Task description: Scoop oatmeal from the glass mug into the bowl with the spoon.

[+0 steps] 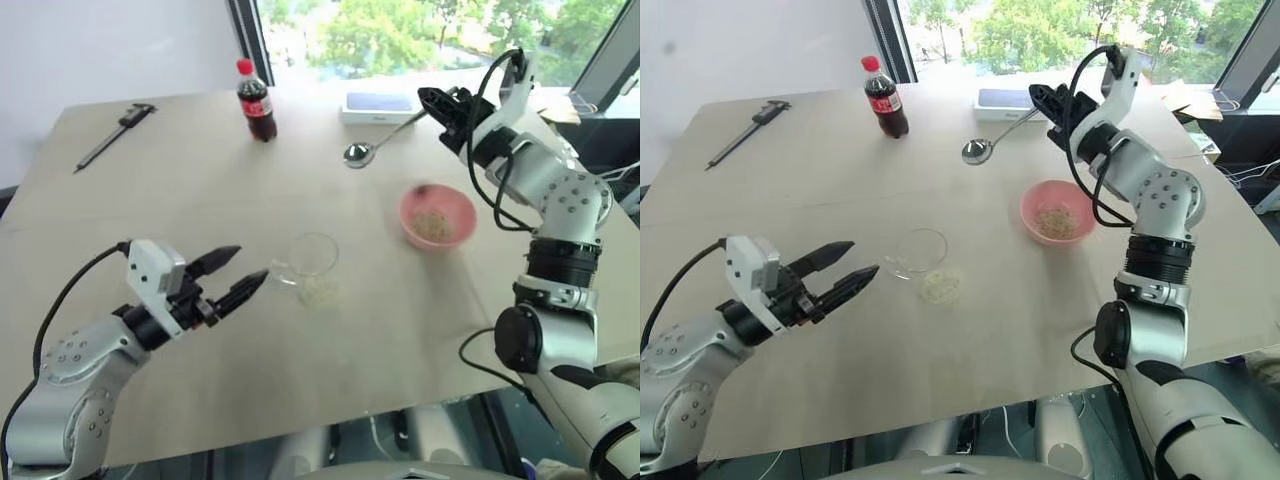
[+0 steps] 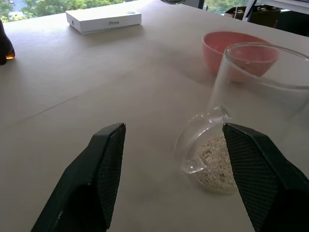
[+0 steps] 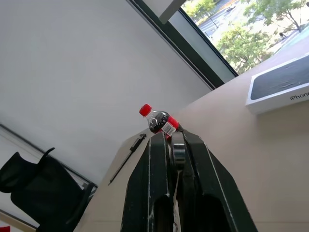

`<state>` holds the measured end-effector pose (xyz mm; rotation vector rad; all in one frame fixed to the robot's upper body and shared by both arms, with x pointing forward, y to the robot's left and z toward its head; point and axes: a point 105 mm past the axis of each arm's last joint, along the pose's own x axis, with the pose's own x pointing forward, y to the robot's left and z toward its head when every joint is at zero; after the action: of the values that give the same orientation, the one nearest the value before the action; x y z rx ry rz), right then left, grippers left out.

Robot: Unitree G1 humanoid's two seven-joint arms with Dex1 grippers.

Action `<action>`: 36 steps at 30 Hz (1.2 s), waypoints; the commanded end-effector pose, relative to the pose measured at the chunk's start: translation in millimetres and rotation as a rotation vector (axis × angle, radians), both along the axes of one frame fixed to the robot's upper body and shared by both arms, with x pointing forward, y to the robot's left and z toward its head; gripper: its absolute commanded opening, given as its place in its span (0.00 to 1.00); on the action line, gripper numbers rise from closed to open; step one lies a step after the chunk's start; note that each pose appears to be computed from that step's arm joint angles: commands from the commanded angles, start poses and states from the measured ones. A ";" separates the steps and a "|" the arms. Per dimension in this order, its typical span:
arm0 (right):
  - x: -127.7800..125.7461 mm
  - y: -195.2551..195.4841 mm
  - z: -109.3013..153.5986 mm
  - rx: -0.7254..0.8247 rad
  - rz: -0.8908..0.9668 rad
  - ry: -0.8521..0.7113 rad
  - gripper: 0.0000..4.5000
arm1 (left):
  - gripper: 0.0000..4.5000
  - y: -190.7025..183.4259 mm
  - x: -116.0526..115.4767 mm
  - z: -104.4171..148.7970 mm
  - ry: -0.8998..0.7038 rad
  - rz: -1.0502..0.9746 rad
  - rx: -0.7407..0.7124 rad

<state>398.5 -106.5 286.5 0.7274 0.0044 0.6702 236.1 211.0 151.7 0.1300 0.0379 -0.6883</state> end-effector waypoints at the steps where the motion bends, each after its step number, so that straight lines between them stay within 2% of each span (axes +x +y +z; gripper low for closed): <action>1: -10.5 -13.6 19.4 0.020 -0.028 -0.059 0.00 | 0.74 -1.4 -0.1 -1.4 -0.037 -0.012 0.034; 6: -11.1 -21.4 22.7 0.026 -0.060 -0.056 0.00 | 0.74 -0.6 7.0 -11.7 -0.031 0.002 0.079; 16: -11.9 -24.9 26.7 0.032 -0.082 -0.064 0.00 | 0.74 -13.7 29.3 -14.6 -0.068 0.007 0.075; 19: -11.9 -25.5 25.1 0.028 -0.084 -0.064 0.00 | 0.74 -13.9 35.7 -12.0 -0.081 0.036 0.035; 22: -10.9 -26.3 23.0 0.025 -0.089 -0.061 0.00 | 0.57 -14.7 38.9 -9.5 -0.091 0.047 0.013; 24: -10.5 -26.0 22.4 0.025 -0.089 -0.061 0.00 | 0.40 -16.3 40.1 -9.8 -0.092 0.046 0.012; 25: -10.4 -25.9 22.2 0.025 -0.088 -0.061 0.00 | 0.28 -17.6 40.5 -10.1 -0.092 0.043 0.010; 26: -10.2 -25.7 22.0 0.026 -0.088 -0.061 0.00 | 0.23 -18.8 40.8 -10.3 -0.091 0.040 0.009; 27: -10.0 -25.4 22.0 0.026 -0.086 -0.061 0.00 | 0.14 -20.2 41.3 -9.7 -0.093 0.037 0.005; 29: -9.6 -25.0 21.9 0.025 -0.084 -0.062 0.00 | 0.02 -22.0 42.0 -9.3 -0.093 0.033 0.000; 36: -10.4 -20.8 21.1 0.024 -0.066 -0.067 0.00 | 0.02 -25.6 44.9 -10.9 -0.090 0.031 0.003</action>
<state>394.2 -126.7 295.2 0.7355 -0.0343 0.6044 279.8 187.8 132.7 0.1476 -0.0114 -0.6483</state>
